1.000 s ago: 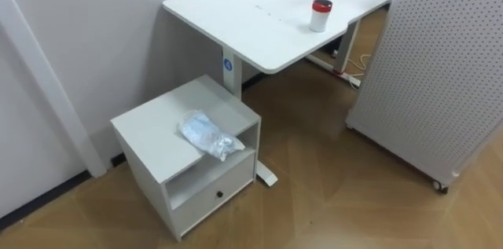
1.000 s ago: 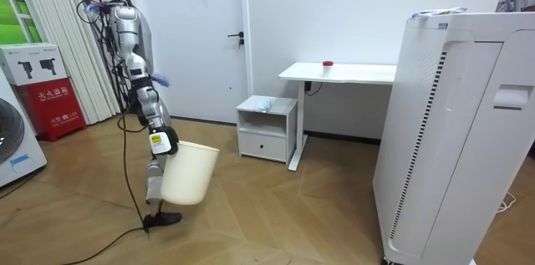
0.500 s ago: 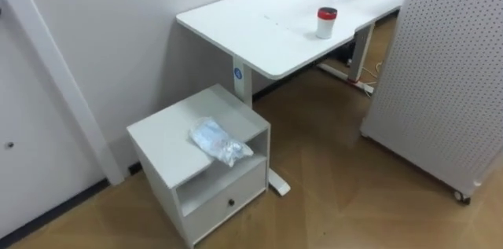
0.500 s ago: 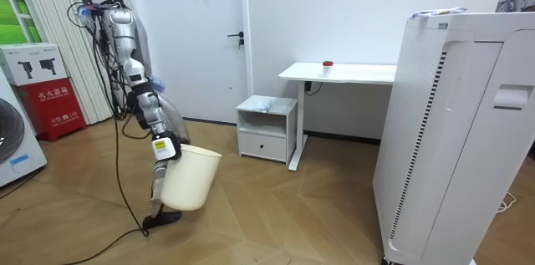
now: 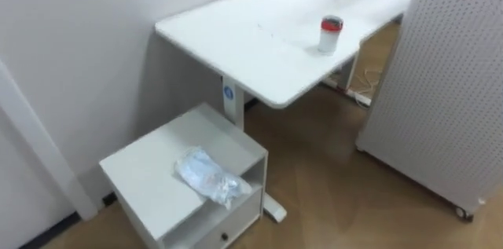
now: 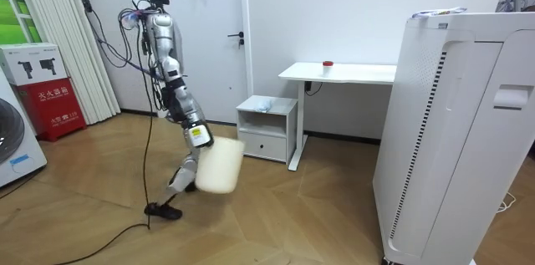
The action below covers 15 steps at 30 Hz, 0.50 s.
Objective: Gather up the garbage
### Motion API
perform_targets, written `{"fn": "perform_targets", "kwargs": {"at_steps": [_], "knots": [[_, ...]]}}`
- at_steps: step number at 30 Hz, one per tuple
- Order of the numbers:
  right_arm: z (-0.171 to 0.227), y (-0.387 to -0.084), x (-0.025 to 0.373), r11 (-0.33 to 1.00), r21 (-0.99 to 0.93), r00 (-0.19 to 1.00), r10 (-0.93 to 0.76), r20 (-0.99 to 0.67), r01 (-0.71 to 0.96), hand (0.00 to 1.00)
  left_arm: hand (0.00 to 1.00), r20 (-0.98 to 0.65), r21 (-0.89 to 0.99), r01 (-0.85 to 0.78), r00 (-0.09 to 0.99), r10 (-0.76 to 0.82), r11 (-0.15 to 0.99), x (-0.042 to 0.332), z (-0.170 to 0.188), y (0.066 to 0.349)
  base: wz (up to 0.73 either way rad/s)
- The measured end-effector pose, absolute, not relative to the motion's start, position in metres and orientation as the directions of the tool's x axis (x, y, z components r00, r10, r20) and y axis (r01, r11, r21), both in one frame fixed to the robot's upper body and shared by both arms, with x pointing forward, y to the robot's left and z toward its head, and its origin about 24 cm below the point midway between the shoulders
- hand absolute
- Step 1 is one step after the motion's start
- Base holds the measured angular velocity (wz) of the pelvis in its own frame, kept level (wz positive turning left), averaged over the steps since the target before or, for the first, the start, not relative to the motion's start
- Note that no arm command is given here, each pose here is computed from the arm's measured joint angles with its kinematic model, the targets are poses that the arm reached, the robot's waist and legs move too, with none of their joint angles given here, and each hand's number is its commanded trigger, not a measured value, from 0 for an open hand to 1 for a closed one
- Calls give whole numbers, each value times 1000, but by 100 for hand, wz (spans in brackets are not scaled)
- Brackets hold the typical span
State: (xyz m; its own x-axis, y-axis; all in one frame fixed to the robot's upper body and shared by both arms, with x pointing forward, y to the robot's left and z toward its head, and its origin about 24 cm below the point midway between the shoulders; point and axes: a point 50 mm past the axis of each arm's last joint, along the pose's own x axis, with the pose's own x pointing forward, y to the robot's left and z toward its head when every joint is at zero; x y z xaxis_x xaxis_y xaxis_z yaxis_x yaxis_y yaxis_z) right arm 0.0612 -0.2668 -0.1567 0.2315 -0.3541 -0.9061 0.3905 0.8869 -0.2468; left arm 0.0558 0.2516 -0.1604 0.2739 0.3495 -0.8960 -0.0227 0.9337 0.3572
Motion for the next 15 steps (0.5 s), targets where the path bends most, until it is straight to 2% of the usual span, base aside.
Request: {"fn": "perform_targets", "kwargs": {"at_steps": [4, 7, 13, 15], "knots": [[-156, -258, 76, 906, -215, 286, -328, -900, 364, 100, 0, -878, 394, 10, 300, 373, 919, 59, -158, 253, -10], [-157, -256, 76, 913, -205, 296, -317, -901, 352, 100, 0, -883, 400, 24, 280, 377, 916, 50, -160, 253, -15], [-158, -257, 64, 913, -199, 297, -312, -902, 355, 100, 0, -885, 390, 44, 294, 361, 920, 54, -161, 246, 41], [-158, -257, 66, 917, -198, 312, -311, -898, 346, 100, 0, -876, 404, 31, 301, 377, 914, 55, -160, 248, -2]]}}
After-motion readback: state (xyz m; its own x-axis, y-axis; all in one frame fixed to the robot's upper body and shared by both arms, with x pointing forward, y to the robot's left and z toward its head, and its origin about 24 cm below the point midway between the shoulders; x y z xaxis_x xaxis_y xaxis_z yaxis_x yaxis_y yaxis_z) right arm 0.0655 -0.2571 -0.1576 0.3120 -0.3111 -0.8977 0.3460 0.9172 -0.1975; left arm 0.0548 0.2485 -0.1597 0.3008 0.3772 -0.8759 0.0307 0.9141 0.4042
